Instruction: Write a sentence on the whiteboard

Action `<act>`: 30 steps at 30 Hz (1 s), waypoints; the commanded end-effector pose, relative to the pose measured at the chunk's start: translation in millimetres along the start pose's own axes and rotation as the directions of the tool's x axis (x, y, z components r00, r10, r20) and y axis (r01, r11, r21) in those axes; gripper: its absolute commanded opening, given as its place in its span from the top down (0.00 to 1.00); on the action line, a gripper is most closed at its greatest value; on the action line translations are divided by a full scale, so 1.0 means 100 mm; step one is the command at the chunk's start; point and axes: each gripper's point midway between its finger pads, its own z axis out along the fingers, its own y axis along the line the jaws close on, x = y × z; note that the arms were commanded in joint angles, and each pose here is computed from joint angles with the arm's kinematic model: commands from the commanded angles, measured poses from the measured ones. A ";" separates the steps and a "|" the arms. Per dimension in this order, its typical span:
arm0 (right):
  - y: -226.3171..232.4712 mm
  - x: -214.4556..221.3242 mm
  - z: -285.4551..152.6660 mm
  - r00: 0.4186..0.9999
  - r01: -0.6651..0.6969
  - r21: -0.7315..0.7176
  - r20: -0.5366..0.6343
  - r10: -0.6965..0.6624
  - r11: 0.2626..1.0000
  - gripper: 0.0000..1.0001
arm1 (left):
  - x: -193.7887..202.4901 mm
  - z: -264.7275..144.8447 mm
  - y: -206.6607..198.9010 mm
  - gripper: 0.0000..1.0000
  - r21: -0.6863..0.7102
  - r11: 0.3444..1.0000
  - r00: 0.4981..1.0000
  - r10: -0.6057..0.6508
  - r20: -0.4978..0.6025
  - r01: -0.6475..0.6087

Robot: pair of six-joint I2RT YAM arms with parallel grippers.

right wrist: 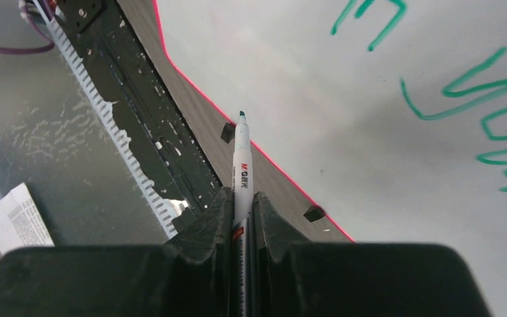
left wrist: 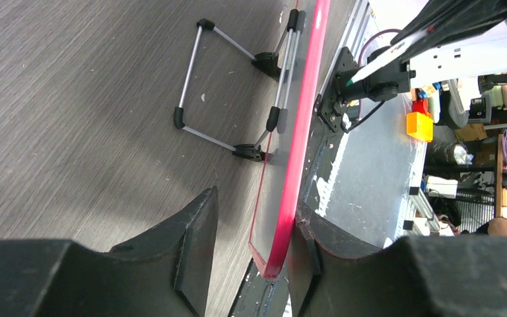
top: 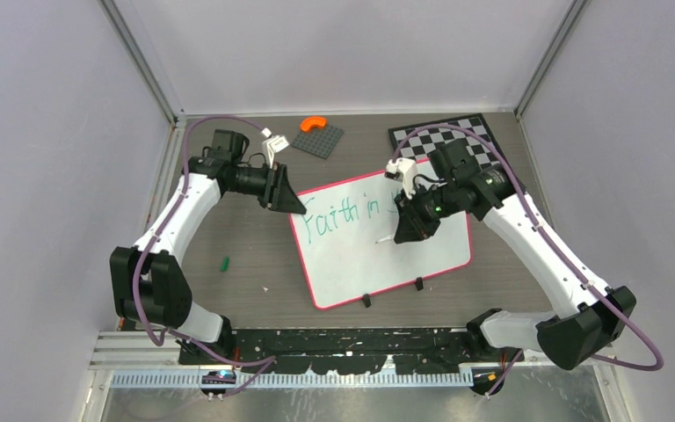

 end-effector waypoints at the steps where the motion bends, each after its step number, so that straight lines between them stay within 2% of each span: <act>1: 0.15 -0.06 0.14 0.999 0.024 -0.036 0.029 -0.023 0.999 1.00 | -0.07 0.03 -0.07 0.57 0.004 0.998 0.998 0.065 0.018 -0.065; 7: 0.24 -0.01 0.33 0.999 0.046 -0.057 0.031 -0.044 0.997 1.00 | -0.01 0.07 -0.06 0.58 -0.004 0.998 0.998 0.063 0.017 -0.063; 14: 0.34 0.03 0.47 0.994 0.094 -0.094 0.067 -0.088 0.991 1.00 | 0.04 0.11 -0.01 0.63 -0.021 0.999 0.999 0.042 0.005 -0.042; 26: 0.43 0.08 0.79 0.974 0.211 -0.039 0.089 -0.207 0.977 1.00 | 0.07 0.13 0.01 0.83 -0.026 0.999 1.000 0.024 -0.005 -0.025; 30: 0.49 0.05 0.90 0.956 0.279 0.003 0.096 -0.278 0.960 1.00 | 0.08 0.13 0.00 0.94 -0.030 0.999 1.000 0.027 0.001 -0.027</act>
